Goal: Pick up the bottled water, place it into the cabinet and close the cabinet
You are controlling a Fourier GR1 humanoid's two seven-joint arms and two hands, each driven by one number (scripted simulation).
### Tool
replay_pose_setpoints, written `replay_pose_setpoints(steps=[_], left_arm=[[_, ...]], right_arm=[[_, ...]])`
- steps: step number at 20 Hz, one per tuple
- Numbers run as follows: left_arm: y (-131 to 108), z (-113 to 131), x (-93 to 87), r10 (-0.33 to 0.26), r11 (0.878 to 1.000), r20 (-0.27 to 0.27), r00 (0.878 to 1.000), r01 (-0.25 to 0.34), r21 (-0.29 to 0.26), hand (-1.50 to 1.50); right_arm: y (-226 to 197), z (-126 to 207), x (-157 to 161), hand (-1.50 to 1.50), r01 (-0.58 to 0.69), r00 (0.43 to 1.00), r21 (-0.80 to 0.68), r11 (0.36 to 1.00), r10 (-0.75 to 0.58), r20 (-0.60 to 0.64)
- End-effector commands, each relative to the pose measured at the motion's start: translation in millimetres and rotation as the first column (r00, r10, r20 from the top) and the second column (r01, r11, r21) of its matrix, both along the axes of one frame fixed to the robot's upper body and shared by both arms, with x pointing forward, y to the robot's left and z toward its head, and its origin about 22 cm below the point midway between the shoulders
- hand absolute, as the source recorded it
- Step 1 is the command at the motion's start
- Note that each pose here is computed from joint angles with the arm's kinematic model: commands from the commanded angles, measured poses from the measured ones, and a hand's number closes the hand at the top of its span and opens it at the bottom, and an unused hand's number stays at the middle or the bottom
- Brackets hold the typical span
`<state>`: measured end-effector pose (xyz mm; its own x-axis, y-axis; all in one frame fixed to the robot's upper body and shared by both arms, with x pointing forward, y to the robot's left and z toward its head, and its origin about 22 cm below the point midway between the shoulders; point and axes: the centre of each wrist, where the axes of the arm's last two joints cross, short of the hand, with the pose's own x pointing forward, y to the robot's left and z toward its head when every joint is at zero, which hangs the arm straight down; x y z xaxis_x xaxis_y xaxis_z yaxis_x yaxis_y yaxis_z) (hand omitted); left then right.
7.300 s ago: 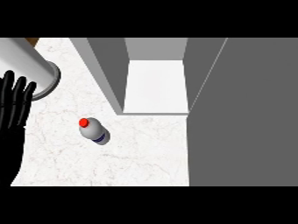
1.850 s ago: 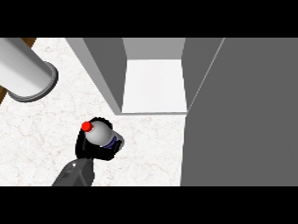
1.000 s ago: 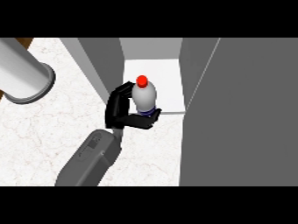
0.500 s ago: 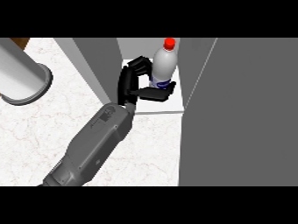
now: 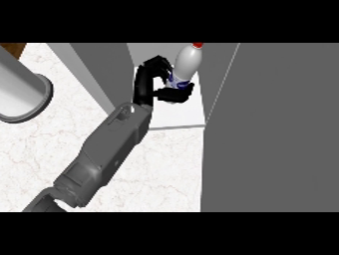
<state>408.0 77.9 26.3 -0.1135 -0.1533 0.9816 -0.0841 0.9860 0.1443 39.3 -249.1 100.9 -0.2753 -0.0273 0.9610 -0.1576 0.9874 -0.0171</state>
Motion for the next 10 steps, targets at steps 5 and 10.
replay_pose_setpoints(steps=[5, 10], left_arm=[[30, -6, 14.1, 0.171, 0.985, -0.044, 0.984, -0.170, 0.012, 1.50], [34, -4, 18.2, 0.198, 0.979, -0.011, 0.980, -0.197, 0.050, 1.50]], right_arm=[[-1, 22, -5, -1.50, -0.030, 0.999, 0.049, 0.998, 0.029, 0.019], [-3, 13, -3, -1.50, -0.009, 1.000, 0.050, 0.999, 0.009, 0.017]])
